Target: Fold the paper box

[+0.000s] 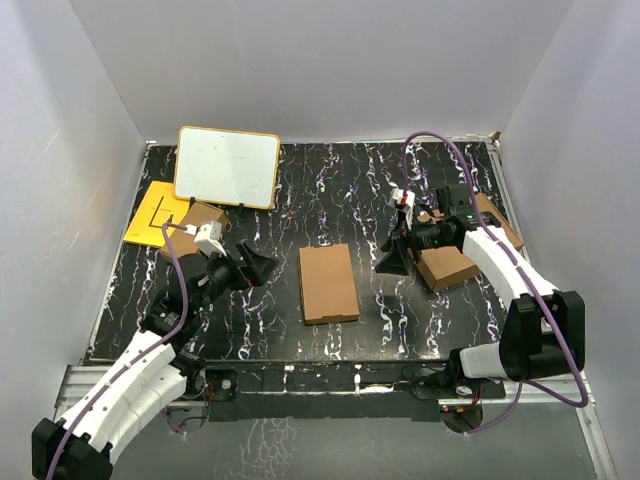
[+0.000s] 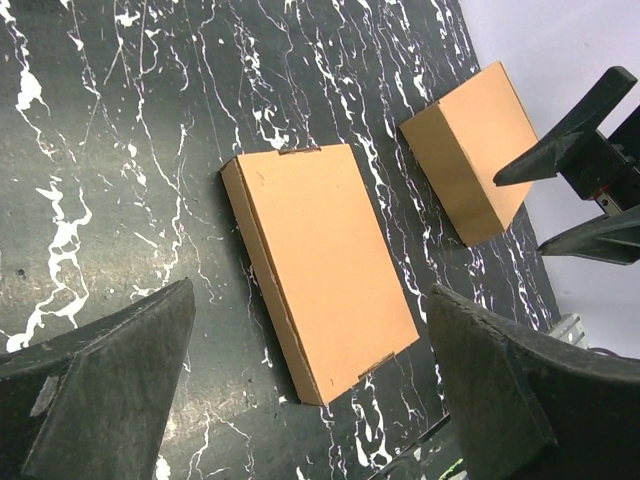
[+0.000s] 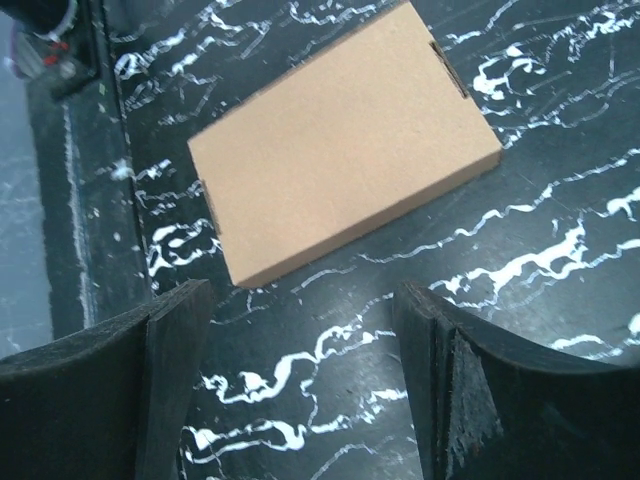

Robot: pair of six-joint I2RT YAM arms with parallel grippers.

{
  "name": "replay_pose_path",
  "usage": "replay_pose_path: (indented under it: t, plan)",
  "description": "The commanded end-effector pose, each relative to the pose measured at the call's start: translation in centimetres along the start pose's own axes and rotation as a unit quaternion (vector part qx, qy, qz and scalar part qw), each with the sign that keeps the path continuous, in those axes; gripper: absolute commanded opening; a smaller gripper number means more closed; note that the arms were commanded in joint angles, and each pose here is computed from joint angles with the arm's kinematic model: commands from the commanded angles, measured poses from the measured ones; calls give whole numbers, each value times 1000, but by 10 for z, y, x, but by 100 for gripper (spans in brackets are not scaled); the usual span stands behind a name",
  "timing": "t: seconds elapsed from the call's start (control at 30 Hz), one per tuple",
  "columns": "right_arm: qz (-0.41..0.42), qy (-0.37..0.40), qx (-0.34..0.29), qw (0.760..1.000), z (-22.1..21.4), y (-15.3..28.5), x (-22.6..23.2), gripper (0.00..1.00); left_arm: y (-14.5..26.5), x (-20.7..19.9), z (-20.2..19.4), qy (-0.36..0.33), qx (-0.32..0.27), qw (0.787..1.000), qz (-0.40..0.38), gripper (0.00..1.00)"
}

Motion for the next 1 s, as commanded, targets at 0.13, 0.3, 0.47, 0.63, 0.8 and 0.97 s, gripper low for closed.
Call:
replay_pose_path:
  t: [0.13, 0.3, 0.47, 0.63, 0.8, 0.97]
  plan:
    - [66, -57, -52, 995, -3, -12, 10, 81, -1, 2, -6, 32, -30, 999, -21, 97]
    - [77, -74, -58, 993, -7, -15, 12, 85, 0, 5, -8, 68, -61, 995, -24, 97]
    - [81, -88, -63, 991, -8, -17, 11, 88, -5, 11, -20, 118, -65, 991, -26, 97]
    - [91, -116, -70, 987, -10, -22, 8, 88, -13, 14, -29, 134, -82, 986, -54, 97]
    - [101, -136, -60, 984, -10, -33, 4, 87, -23, 11, -32, 147, -92, 981, -86, 97]
    - [86, -134, -49, 986, -14, -47, -1, 87, -39, 7, -32, 105, -39, 990, -82, 97]
Point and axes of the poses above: each gripper's point midway between its finger pads, its own y axis back along the fingers, its own x axis along the line the jaws close on, z = x × y, the point moved 5 cm from there along y, back along the fingers, and after that the axes turned 6 degrees about -y, right-handed, at the moved point
